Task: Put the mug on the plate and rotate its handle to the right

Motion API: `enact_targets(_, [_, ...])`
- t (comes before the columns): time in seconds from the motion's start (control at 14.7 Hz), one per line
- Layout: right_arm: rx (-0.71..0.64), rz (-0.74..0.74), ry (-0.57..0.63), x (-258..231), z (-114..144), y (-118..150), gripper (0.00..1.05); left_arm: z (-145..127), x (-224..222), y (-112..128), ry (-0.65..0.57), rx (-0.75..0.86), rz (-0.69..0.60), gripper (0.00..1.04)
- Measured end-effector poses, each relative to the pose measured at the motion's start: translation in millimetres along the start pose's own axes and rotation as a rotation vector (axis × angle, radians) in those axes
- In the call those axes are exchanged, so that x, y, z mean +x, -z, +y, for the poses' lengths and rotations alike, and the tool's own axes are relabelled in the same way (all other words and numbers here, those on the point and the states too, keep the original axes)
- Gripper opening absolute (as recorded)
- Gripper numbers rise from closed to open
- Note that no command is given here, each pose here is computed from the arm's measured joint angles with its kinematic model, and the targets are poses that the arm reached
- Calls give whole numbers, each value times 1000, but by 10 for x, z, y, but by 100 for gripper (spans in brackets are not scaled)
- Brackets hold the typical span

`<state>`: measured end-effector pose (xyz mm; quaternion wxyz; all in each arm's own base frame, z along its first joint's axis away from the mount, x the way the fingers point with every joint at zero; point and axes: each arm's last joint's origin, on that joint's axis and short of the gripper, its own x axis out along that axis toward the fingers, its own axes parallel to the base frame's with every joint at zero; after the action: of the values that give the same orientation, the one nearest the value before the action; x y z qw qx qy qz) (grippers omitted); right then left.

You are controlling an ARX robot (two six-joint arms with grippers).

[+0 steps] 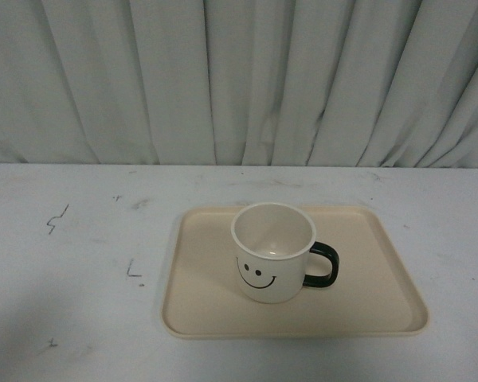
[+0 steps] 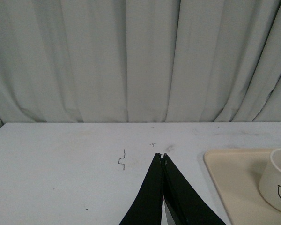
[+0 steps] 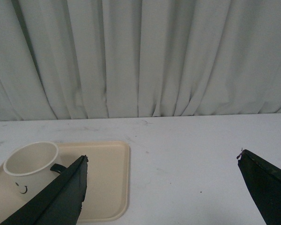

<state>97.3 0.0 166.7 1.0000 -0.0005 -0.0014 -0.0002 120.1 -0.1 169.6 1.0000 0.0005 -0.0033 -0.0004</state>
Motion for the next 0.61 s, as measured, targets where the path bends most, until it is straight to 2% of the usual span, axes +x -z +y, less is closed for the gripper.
enact_targets(0.61, [0, 0, 0, 0, 0, 0, 98, 0, -122, 0, 0, 0, -5, 2])
